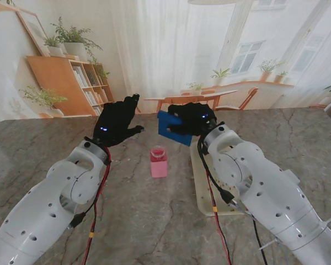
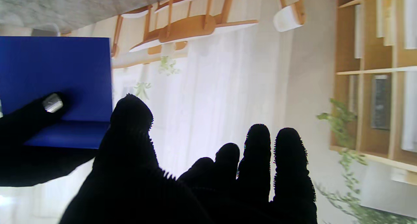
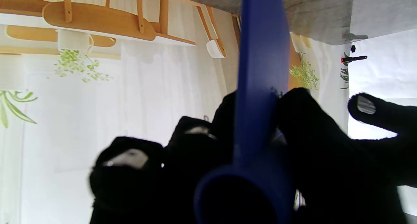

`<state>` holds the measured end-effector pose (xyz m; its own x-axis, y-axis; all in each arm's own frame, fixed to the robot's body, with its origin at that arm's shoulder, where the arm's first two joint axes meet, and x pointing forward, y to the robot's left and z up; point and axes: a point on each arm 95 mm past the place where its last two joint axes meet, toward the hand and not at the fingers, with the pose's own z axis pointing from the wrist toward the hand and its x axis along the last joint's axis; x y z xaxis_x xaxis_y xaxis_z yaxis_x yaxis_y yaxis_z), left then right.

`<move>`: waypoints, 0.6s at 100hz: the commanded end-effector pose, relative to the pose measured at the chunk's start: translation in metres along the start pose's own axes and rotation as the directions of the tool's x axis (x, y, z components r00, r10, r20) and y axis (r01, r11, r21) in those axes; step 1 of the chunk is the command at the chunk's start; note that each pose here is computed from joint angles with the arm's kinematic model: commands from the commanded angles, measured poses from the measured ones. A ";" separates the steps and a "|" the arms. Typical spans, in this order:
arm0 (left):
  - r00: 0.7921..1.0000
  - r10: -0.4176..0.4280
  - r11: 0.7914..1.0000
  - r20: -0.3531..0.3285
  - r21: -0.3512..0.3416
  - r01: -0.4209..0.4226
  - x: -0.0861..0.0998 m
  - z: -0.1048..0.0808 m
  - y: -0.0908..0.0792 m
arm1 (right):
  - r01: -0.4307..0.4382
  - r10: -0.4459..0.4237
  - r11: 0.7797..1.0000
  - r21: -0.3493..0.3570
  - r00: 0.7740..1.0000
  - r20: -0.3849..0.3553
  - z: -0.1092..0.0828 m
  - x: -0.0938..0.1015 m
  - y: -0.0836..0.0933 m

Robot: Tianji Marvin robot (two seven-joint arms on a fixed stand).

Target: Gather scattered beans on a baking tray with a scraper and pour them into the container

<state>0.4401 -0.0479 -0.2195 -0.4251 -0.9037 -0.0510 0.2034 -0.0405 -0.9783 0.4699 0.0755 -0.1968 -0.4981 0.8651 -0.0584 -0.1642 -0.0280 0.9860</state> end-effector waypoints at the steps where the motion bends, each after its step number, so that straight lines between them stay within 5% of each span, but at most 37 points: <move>1: 1.000 0.012 1.000 0.015 -0.003 -0.012 -0.006 -0.006 0.003 | 0.005 -0.005 1.000 0.017 1.000 0.013 -0.002 -0.004 -0.003; 33: 0.994 0.027 0.999 0.106 0.020 -0.029 -0.025 -0.031 -0.001 | 0.014 -0.014 1.000 -0.004 0.999 0.044 -0.005 -0.009 0.000; 60: 0.985 -0.021 1.000 0.173 -0.005 0.022 -0.043 -0.064 0.014 | 0.037 -0.040 0.997 0.066 0.998 0.040 -0.018 -0.029 0.000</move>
<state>0.4102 0.0140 -0.2297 -0.2683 -0.9631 -0.0197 0.2226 -0.0421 -0.9740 0.4696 0.0493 -0.1945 -0.4512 0.8899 -0.0666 -0.1334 0.0065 0.9910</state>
